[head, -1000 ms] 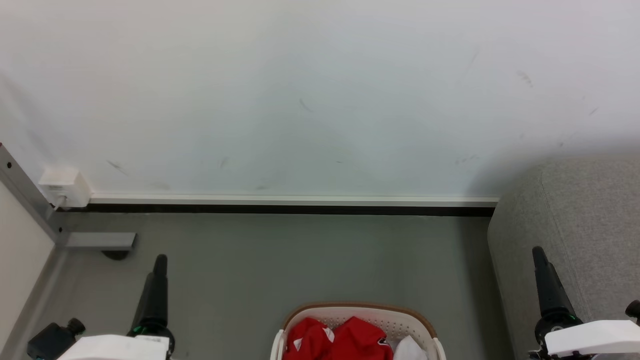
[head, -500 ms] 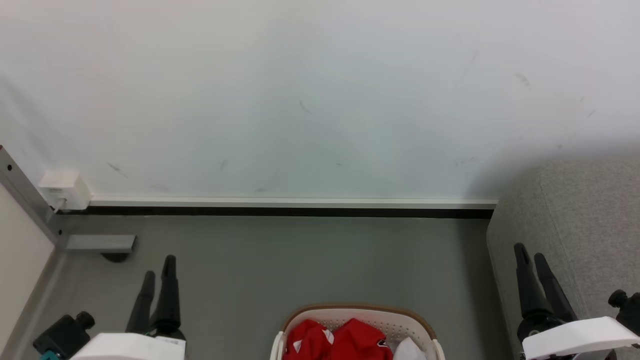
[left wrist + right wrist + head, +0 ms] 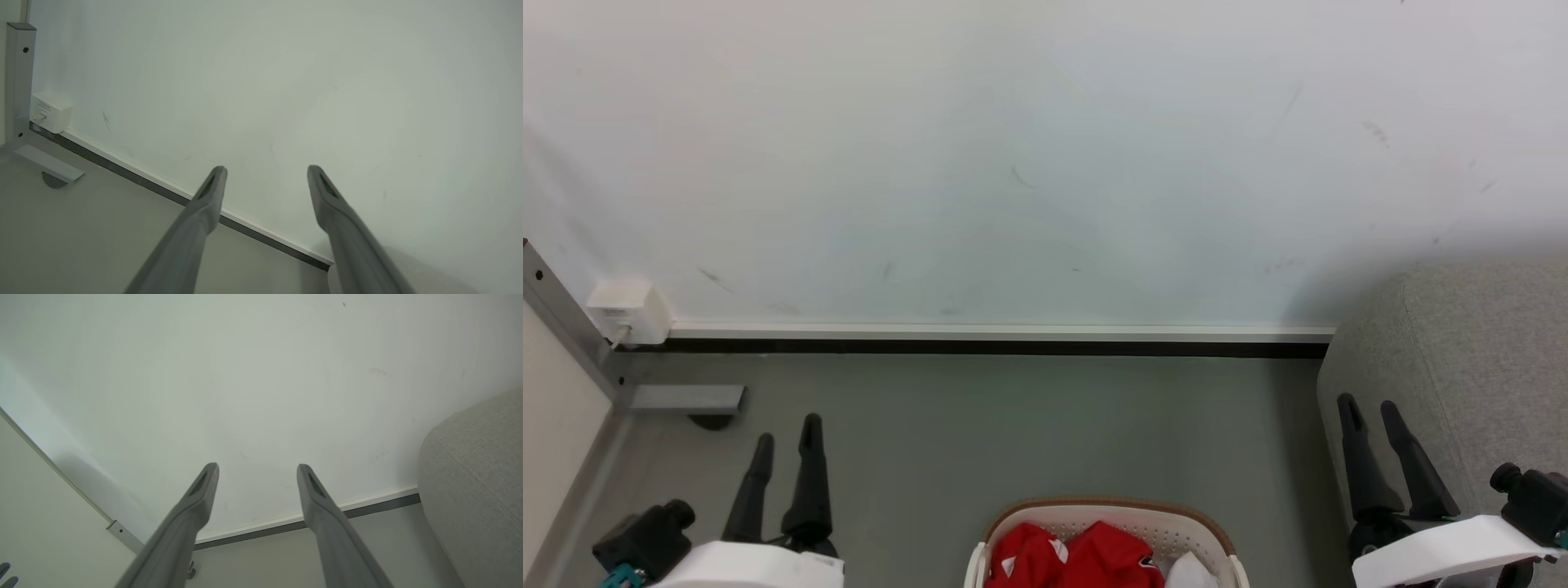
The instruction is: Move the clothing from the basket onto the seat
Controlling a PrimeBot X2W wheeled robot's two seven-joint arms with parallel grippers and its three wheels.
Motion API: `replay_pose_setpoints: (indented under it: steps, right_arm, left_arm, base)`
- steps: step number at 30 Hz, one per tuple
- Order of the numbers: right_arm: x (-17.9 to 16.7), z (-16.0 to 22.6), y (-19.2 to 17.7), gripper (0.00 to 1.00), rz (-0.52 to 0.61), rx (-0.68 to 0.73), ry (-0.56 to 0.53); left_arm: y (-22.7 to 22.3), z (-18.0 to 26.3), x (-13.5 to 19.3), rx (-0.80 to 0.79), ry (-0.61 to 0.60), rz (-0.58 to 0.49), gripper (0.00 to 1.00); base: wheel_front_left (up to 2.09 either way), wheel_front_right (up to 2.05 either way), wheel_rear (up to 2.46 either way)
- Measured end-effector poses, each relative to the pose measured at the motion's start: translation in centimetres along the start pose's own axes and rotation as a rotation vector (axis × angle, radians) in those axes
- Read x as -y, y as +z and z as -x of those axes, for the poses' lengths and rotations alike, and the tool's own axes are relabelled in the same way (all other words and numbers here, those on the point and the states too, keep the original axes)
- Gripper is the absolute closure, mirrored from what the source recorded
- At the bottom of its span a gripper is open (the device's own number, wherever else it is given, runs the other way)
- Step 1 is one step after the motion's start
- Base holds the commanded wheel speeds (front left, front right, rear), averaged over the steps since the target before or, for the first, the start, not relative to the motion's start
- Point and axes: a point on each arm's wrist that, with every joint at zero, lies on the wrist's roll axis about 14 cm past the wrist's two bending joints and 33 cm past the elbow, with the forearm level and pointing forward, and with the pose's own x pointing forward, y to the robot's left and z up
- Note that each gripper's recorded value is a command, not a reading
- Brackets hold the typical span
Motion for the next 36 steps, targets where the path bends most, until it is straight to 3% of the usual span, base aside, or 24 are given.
replay_pose_setpoints:
  steps: [36]
  right_arm:
    - [-0.6, -0.1, -1.2, 0.0, 0.318, -0.012, 0.054]
  left_arm:
    - [0.4, 0.2, 1.8, 0.059, -0.08, -0.372, 0.0]
  base:
    - [0.0, 0.0, 0.0]
